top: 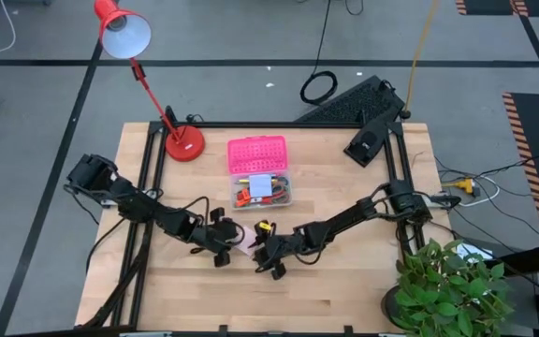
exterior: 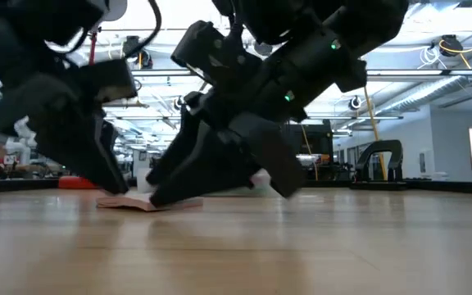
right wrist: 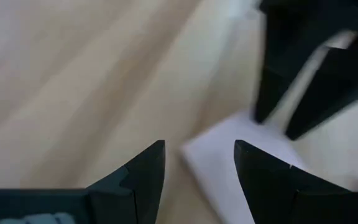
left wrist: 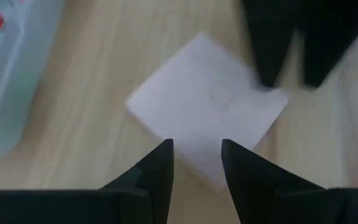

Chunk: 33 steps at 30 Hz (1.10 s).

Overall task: Pack school essentials
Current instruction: Put the light pink sticky note into the pink supply box

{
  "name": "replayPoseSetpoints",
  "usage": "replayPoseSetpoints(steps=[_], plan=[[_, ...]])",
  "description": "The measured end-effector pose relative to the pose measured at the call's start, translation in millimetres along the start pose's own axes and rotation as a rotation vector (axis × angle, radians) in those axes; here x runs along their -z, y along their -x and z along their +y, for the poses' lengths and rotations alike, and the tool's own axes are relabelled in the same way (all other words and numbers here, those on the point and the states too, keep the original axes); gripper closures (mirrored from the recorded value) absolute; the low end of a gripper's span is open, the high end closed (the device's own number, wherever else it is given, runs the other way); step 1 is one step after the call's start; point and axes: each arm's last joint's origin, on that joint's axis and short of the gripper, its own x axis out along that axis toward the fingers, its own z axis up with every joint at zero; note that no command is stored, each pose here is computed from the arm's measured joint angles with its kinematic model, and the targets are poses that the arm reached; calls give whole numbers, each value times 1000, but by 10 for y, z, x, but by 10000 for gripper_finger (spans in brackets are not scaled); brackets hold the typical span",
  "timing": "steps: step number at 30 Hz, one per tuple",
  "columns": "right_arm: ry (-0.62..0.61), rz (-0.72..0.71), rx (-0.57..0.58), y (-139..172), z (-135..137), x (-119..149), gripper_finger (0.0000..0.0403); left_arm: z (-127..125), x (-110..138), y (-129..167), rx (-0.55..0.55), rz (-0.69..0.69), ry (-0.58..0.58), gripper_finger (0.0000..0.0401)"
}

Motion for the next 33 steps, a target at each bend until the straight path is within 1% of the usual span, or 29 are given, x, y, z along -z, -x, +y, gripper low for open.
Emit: replayPoseSetpoints(steps=[2, 6, 12, 15, 19, 21, 27, 33], plan=[[9, 14, -12, -33, 28, 4, 218, 19, 32, -37, -9, 27, -6, 261], [12, 24, -12, -48, 18, 19, 218, 2, 52, -125, -7, 29, -5, 261], [73, 57, 7, -42, 25, 36, 222, -5, 113, -239, -18, 51, 0, 261], [89, 89, 4, -37, 35, 60, 231, -2, 122, -245, -25, 57, 3, 261], [151, 94, -7, -13, 117, 34, 242, 1, 126, -247, -33, 56, 13, 261], [158, 95, -12, -3, 141, 24, 245, 1, 128, -248, -34, 57, 16, 261], [152, 125, 7, 3, 158, 41, 240, 3, 133, -249, -35, 57, 32, 261], [213, 141, 38, 19, 220, 25, 237, 4, 135, -250, -34, 54, 42, 261]])
